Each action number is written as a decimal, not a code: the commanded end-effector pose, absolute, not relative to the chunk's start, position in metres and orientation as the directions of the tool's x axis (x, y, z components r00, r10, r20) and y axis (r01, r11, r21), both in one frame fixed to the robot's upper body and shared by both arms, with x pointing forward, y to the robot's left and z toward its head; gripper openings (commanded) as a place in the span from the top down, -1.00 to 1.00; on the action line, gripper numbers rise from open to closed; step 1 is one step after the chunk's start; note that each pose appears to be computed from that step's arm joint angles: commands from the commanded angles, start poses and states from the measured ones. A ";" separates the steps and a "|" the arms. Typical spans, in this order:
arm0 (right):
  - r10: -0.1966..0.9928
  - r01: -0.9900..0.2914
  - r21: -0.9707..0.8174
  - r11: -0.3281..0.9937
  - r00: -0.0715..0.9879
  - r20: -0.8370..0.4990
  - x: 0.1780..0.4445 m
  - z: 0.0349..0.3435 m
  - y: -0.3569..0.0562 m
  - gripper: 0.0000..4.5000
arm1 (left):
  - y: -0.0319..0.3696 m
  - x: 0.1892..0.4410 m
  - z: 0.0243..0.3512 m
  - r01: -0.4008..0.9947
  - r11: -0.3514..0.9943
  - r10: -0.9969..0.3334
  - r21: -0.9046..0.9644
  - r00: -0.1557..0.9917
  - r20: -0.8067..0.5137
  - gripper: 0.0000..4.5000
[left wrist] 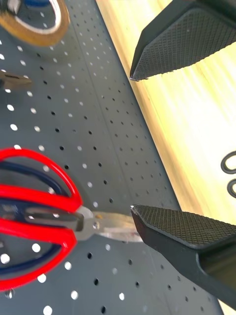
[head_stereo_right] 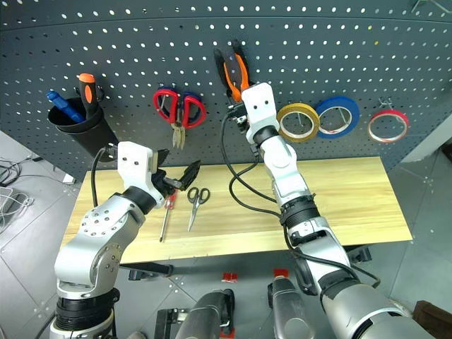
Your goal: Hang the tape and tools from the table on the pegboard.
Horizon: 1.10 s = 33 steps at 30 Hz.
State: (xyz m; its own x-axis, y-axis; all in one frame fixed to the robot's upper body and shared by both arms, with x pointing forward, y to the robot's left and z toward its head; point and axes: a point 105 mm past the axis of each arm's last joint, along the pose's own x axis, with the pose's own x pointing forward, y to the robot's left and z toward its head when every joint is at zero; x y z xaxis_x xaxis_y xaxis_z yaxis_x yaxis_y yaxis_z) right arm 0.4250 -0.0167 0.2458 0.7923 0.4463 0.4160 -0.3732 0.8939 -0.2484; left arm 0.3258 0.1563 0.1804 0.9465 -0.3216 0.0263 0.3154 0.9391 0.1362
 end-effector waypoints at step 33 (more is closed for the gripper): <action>0.908 -0.958 -0.044 0.285 0.284 -0.307 0.283 0.165 -0.012 -0.98 | 0.179 0.353 0.030 0.122 0.991 -0.060 0.057 0.778 -0.625 -1.00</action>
State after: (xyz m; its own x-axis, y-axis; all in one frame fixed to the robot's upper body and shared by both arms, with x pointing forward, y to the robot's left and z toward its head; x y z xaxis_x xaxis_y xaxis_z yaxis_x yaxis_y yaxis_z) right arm 0.2905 -0.0177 0.1553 0.3119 0.8894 -0.3343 -0.9462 0.3227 -0.0242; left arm 0.3480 0.1799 0.0288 0.7686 -0.0563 -0.6373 0.1056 0.9936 0.0395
